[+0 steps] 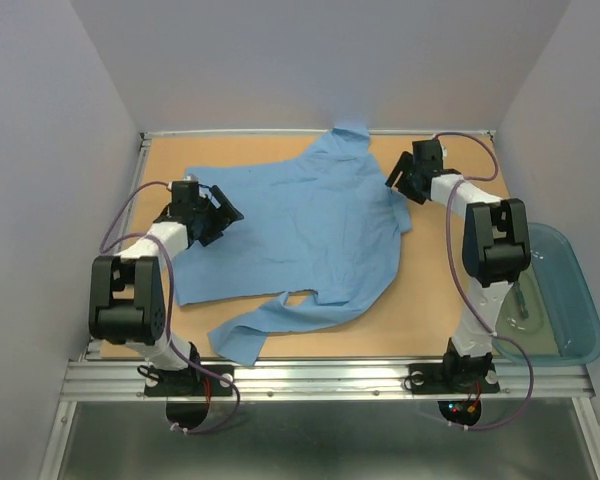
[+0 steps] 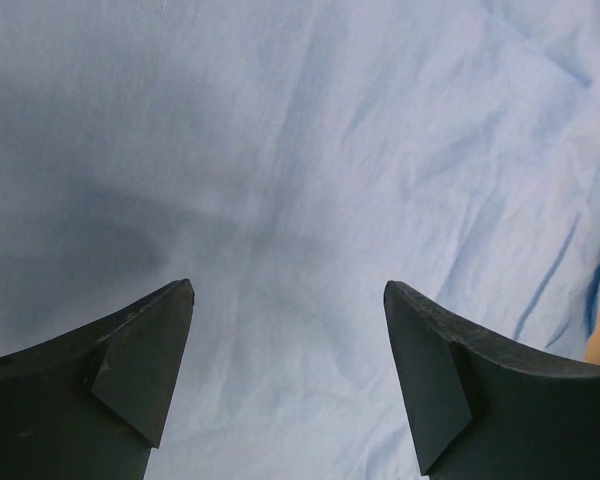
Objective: Fold and stack the long sleeve shirts
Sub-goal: Flatten the shirt out
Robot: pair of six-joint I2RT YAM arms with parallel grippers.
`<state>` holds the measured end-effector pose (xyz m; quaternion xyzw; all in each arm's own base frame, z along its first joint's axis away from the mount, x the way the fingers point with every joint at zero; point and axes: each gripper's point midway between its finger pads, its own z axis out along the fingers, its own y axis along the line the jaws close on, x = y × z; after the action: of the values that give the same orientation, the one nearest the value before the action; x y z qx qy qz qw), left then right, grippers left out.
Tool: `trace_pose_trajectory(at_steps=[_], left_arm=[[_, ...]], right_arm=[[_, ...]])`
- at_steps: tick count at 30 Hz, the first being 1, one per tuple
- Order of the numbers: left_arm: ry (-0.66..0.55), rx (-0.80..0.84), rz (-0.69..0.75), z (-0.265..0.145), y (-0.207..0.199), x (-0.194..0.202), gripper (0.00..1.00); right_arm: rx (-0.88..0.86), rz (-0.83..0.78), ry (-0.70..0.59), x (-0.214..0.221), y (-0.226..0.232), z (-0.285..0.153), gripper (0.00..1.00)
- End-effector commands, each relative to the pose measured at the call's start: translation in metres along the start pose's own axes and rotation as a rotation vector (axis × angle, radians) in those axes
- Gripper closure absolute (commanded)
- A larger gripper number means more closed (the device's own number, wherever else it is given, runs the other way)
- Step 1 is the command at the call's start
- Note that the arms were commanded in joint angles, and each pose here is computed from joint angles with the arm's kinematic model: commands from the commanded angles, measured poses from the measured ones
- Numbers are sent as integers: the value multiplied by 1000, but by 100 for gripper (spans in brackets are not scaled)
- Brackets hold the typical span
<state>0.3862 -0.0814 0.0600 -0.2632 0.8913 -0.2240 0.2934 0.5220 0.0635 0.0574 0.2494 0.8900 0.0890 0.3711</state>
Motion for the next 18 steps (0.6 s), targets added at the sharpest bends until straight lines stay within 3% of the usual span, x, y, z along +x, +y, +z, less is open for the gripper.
trace_pose_trajectory(at_steps=[1, 6, 9, 13, 18], left_arm=[[-153, 64, 35, -48, -24, -26, 11], [-246, -24, 64, -81, 2, -20, 11], [-216, -54, 68, -76, 17, -5, 11], [-159, -67, 36, -60, 30, 10, 12], [-137, -94, -22, -50, 46, 16, 15]], right_arm=[[-74, -93, -47, -26, 26, -56, 25], [-144, -114, 63, 49, 26, -122, 25], [-173, -122, 144, 98, 26, -140, 25], [-186, -123, 241, 137, 23, -143, 27], [-87, -113, 252, 151, 0, -123, 28]])
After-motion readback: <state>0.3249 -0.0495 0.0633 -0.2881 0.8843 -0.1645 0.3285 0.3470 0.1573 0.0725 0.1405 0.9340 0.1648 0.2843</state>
